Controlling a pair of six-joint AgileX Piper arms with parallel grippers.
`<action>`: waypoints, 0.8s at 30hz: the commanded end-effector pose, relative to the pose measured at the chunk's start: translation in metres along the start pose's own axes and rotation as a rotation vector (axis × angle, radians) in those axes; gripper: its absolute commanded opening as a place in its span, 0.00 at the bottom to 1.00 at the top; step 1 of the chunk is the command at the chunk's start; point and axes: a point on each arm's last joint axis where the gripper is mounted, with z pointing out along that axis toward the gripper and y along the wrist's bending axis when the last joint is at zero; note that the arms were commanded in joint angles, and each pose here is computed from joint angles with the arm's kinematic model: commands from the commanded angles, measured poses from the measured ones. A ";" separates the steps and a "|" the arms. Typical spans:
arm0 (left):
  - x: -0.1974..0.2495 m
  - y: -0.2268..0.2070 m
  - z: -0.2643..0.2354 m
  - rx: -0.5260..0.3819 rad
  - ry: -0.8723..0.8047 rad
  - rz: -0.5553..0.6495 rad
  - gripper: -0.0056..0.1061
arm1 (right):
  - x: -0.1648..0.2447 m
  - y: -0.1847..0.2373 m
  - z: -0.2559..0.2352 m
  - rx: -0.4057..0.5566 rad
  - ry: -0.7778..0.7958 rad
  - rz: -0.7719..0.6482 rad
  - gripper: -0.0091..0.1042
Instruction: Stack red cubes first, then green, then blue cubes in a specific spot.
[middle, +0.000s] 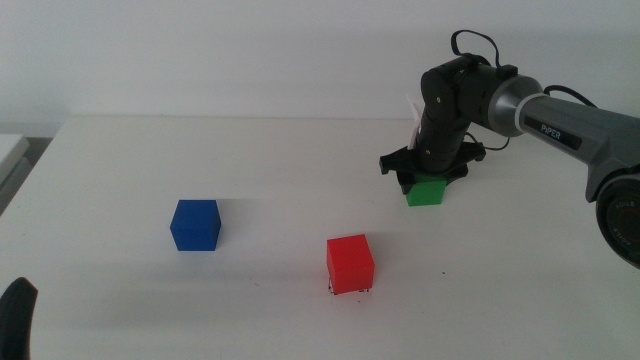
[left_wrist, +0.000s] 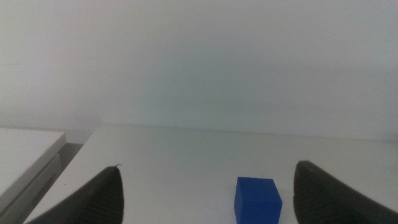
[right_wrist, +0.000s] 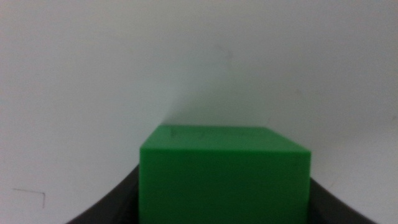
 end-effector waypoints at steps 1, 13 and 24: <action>-0.001 0.000 0.000 0.000 -0.018 0.001 0.89 | -0.004 -0.005 -0.005 0.006 -0.021 0.025 0.32; -0.001 0.000 0.000 0.000 -0.018 0.001 0.89 | 0.019 0.039 -0.137 0.073 -0.112 0.057 0.14; -0.001 0.000 0.000 0.000 -0.018 0.001 0.89 | 0.099 0.134 -0.158 -0.003 -0.123 -0.083 0.16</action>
